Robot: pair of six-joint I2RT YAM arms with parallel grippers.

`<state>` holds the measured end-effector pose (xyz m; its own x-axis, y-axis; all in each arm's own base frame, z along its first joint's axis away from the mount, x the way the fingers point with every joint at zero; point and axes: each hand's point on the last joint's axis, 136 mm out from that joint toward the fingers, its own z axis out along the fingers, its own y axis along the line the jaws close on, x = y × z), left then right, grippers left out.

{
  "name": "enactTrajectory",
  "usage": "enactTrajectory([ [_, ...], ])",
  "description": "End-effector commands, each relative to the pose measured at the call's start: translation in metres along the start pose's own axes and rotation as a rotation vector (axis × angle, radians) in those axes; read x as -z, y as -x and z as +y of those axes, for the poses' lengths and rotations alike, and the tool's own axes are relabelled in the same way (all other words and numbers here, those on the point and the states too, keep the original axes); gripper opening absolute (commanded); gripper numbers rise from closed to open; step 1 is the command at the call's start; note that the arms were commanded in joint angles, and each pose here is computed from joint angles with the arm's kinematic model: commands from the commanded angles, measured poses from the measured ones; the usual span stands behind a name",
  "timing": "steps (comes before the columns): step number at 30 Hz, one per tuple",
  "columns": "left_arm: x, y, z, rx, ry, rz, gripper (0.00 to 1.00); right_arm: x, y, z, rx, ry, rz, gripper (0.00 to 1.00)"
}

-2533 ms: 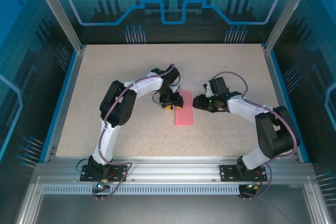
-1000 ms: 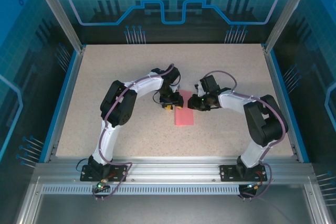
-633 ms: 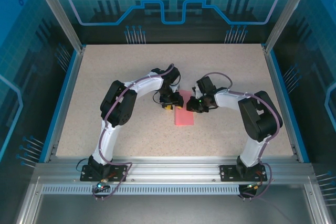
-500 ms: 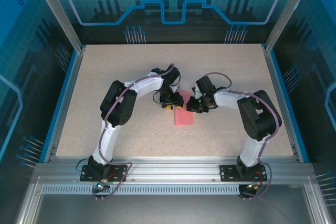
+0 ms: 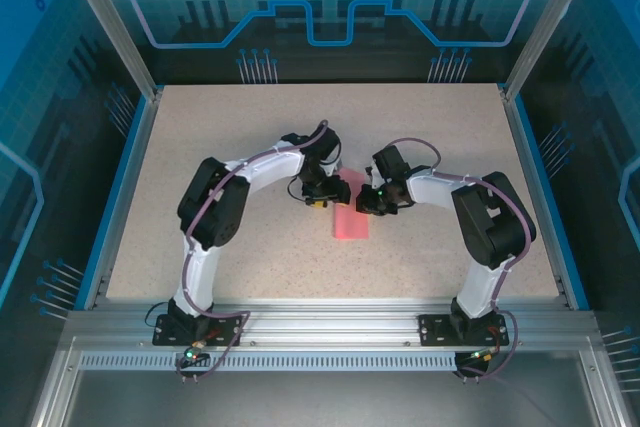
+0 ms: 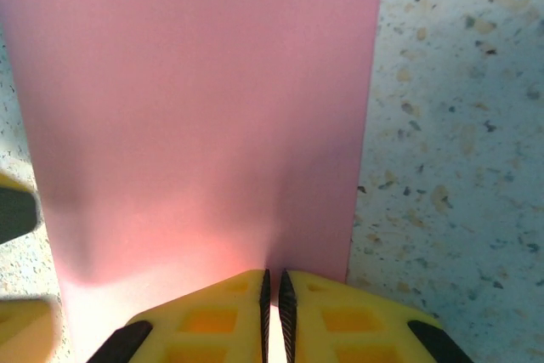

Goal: Fold a paper plane with a square sheet of paper (fold left side to right side)
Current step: Hold the square sheet of paper at the center of the table, then first fold the square sheet of paper in half at the center of the table.

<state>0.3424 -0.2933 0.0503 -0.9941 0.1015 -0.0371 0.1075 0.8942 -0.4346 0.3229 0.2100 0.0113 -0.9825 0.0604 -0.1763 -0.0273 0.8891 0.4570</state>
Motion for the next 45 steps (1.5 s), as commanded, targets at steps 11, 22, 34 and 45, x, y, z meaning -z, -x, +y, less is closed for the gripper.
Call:
enactTrajectory([
  [11,0.015,0.005,-0.059,-0.075,-0.362,-0.029,0.23,-0.017,-0.037,-0.028,-0.029,-0.112,0.129,0.15],
  [22,-0.033,0.004,-0.030,-0.039,-0.279,0.038,0.17,-0.017,-0.038,-0.030,-0.028,-0.125,0.139,0.14],
  [34,-0.047,-0.004,0.006,-0.004,-0.195,0.052,0.16,-0.018,-0.041,-0.035,-0.034,-0.145,0.155,0.13],
  [45,-0.038,-0.008,0.031,0.020,-0.158,0.037,0.16,-0.018,-0.045,-0.039,-0.040,-0.163,0.166,0.13],
])
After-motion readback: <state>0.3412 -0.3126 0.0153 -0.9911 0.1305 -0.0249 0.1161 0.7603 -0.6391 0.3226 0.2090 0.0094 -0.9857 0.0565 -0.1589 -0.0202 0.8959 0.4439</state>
